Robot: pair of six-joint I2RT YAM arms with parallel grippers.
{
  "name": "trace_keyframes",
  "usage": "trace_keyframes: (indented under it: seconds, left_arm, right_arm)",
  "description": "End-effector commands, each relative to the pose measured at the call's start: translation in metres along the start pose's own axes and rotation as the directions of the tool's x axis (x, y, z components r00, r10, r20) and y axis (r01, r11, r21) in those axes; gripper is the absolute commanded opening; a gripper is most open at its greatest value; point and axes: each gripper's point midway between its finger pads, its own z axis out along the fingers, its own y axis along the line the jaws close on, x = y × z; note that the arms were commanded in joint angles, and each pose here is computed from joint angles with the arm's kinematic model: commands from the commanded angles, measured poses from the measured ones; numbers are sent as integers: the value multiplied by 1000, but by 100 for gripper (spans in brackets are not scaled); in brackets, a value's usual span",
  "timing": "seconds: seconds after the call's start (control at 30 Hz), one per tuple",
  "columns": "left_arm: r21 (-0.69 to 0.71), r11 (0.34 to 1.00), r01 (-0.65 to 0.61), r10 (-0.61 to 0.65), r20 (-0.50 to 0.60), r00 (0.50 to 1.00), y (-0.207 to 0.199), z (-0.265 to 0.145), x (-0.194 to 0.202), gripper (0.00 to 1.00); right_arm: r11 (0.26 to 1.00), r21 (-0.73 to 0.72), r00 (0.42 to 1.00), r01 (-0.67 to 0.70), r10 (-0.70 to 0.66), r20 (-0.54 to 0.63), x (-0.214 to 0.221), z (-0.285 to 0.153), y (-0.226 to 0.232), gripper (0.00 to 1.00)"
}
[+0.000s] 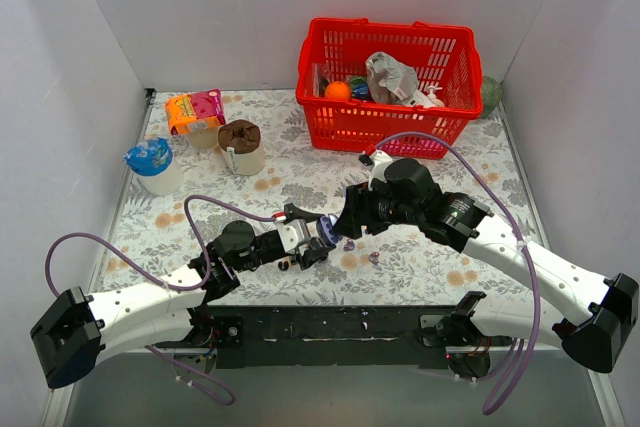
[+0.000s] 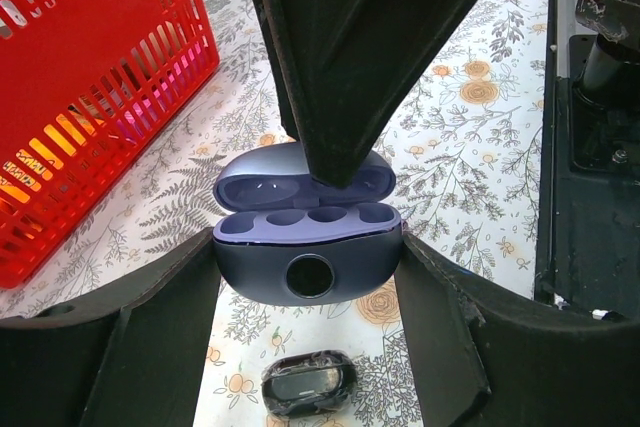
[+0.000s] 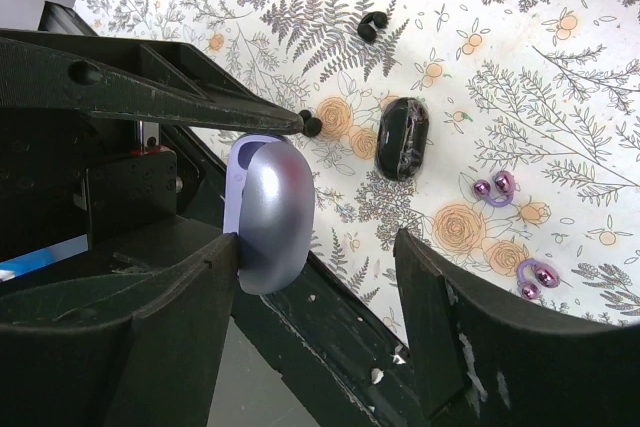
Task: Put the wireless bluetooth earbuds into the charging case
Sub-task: Open the charging case.
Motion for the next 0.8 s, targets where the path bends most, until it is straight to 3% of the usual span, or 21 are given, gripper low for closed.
trace_keyframes:
  seconds: [0.0,0.5,0.77]
  left_arm:
    - [-16,1000,-3,3,25,1000,2,-3,-8,0]
    - [-20,1000,13,-12,23,1000,2,-5,-5,0]
    - [-21,1000,13,-12,35,999,3,-3,-10,0]
  right_arm:
    - [1000,11,999,9,-9,47,-15,-8,4,70]
    - [999,-9,992,40,-38,117,-33,-18,13,73]
    - [999,-21,996,48,-47,79,-36,-3,16,53]
